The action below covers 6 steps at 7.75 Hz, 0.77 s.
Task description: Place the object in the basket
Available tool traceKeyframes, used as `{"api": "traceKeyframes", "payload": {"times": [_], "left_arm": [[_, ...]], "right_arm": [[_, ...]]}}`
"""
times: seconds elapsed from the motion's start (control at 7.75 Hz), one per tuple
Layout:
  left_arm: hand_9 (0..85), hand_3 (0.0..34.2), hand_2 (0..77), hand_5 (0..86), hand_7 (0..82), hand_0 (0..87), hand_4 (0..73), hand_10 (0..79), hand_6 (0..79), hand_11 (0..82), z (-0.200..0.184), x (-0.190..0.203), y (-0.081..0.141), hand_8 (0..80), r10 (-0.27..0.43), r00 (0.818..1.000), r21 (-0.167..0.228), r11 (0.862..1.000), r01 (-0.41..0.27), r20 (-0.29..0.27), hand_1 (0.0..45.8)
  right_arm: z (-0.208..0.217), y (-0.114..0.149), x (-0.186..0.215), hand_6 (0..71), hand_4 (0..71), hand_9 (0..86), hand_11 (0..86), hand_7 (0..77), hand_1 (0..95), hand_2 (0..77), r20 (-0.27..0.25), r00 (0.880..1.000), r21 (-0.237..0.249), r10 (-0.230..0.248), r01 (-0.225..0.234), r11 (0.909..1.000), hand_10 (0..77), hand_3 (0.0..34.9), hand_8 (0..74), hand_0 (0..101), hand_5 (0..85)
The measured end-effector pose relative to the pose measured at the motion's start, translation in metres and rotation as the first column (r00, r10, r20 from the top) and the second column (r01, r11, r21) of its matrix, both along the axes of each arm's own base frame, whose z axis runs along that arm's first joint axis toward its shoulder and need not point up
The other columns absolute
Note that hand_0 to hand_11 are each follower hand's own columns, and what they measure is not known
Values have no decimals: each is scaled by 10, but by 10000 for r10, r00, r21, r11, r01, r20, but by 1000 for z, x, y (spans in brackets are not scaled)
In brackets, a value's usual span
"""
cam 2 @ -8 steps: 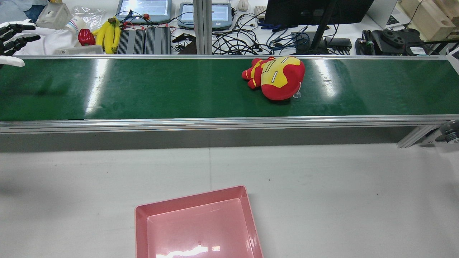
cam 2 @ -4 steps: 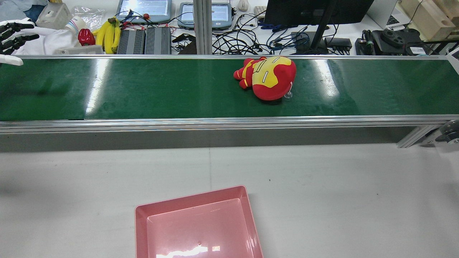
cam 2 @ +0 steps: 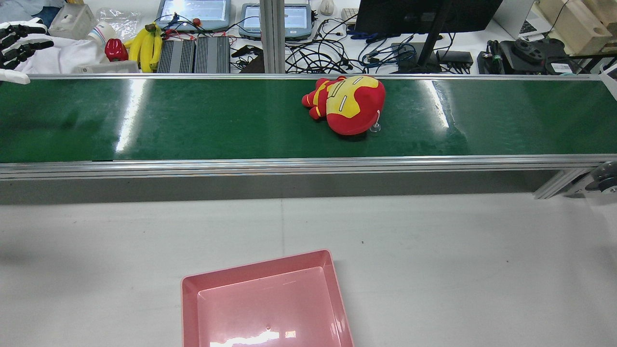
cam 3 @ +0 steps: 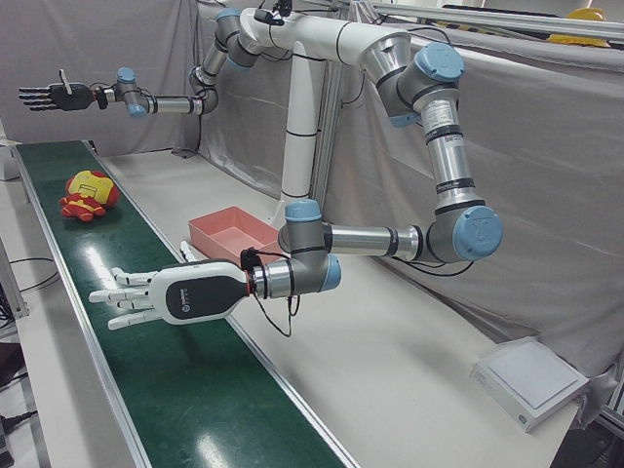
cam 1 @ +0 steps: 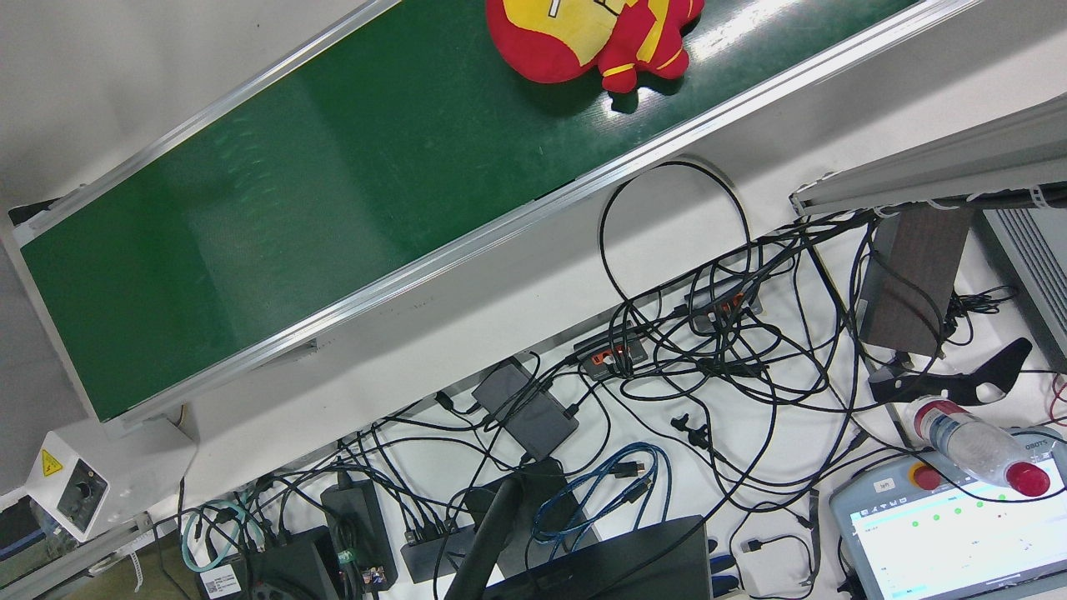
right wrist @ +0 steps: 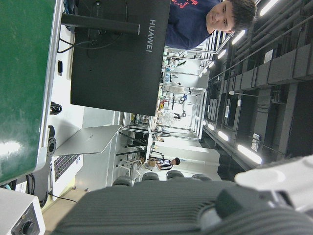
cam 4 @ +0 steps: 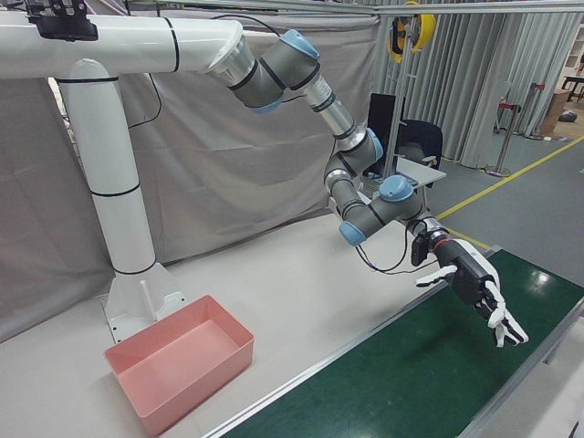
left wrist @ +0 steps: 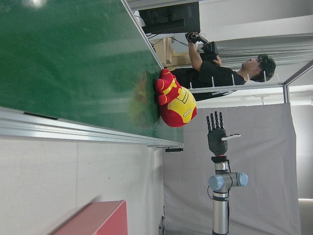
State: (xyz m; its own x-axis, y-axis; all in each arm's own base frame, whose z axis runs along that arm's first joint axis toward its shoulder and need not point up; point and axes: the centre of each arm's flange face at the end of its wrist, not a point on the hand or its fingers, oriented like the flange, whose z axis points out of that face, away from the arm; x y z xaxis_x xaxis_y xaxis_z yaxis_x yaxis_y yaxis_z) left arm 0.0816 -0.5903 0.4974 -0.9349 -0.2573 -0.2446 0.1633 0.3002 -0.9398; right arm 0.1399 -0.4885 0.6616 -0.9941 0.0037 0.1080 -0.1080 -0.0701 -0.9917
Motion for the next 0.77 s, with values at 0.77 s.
{"api": "traceKeyframes", "payload": {"times": [0.77], "left_arm": [[180,0,5,295,44,609,136,0,49,5,-7,-1,4,115,15,10000,142,9999,-14,-48,229]], "right_arm": [[0,0,0,0,0,0,0,5,0,5,0,10000,0,0,0,10000,0,0,0,0,0]]}}
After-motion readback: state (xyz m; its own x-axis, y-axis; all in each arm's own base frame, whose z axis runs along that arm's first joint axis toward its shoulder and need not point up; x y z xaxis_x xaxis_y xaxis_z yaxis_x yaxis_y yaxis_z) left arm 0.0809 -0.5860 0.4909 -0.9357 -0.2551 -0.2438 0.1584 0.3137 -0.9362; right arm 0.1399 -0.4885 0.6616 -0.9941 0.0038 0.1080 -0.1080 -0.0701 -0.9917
